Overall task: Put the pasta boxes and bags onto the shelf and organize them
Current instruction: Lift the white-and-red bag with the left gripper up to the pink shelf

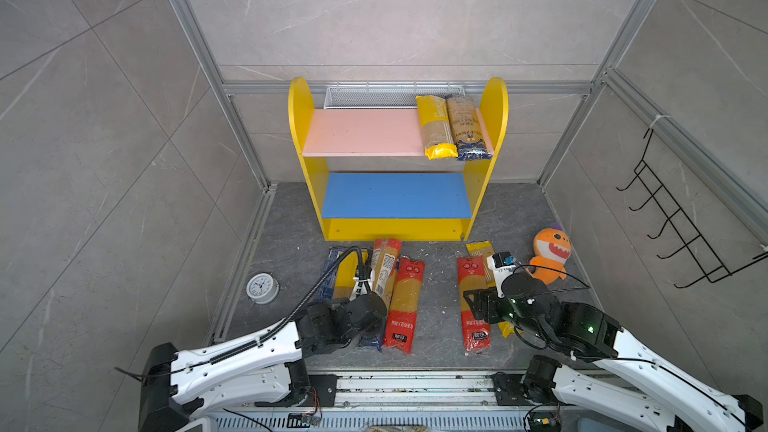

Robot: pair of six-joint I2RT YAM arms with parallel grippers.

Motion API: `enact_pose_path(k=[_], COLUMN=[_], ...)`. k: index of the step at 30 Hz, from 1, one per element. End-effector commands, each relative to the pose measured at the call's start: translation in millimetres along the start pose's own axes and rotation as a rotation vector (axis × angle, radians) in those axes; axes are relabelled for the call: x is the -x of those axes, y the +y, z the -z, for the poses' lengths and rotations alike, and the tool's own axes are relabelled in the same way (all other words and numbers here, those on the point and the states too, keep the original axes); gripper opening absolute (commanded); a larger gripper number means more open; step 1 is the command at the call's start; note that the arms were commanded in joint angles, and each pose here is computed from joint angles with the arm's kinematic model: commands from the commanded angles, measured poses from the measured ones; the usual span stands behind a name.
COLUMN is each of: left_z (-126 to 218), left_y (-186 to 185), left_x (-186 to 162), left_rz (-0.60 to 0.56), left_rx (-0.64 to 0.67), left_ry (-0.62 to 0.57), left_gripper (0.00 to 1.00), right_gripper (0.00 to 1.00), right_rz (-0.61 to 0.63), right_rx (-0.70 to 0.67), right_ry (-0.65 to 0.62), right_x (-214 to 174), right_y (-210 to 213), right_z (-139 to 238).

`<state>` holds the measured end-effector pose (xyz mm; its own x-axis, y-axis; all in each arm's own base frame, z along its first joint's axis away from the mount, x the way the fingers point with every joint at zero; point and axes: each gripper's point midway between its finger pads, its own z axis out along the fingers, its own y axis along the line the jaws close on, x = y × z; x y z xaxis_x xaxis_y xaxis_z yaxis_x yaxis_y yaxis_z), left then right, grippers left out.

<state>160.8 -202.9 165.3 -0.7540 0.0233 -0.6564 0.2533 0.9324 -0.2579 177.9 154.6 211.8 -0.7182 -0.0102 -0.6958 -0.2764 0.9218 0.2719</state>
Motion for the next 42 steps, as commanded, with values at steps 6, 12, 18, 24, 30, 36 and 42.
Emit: enact_pose_path(k=[6,12,18,24,30,36,42], left_z=[72.6,121.6,167.3,206.8,228.3,233.1,207.0], left_y=[9.9,14.7,0.8,-19.1,-33.9,-69.4,-81.3], left_x=[63.0,94.1,131.0,170.8,218.1,266.7,333.2], left_rz=[0.026,0.016,-0.032,-0.070,-0.120,-0.195,-0.115], left_rx=[-0.077,-0.127,-0.183,-0.229,-0.136,-0.067,-0.142], left_ry=[-0.233,-0.326,-0.387,-0.460,-0.549,-0.641,-0.580], left_gripper=[0.00,0.00,0.00,0.00,0.00,0.00,0.00], right_gripper=[0.78,0.78,0.78,0.77,0.77,0.77,0.77], right_rz=[-0.010,-0.007,-0.004,0.005,0.031,0.057,0.085], right_rx=[0.041,0.055,0.072,0.087,0.098,0.099,0.078], right_ry=[-0.027,-0.054,-0.082,-0.111,-0.129,-0.156,-0.190], right_x=[12.3,25.3,38.4,50.6,61.3,76.1,97.2], right_y=[10.8,16.3,22.2,27.3,32.5,38.0,45.1], right_z=[7.8,16.5,25.4,34.8,42.3,51.1,54.6])
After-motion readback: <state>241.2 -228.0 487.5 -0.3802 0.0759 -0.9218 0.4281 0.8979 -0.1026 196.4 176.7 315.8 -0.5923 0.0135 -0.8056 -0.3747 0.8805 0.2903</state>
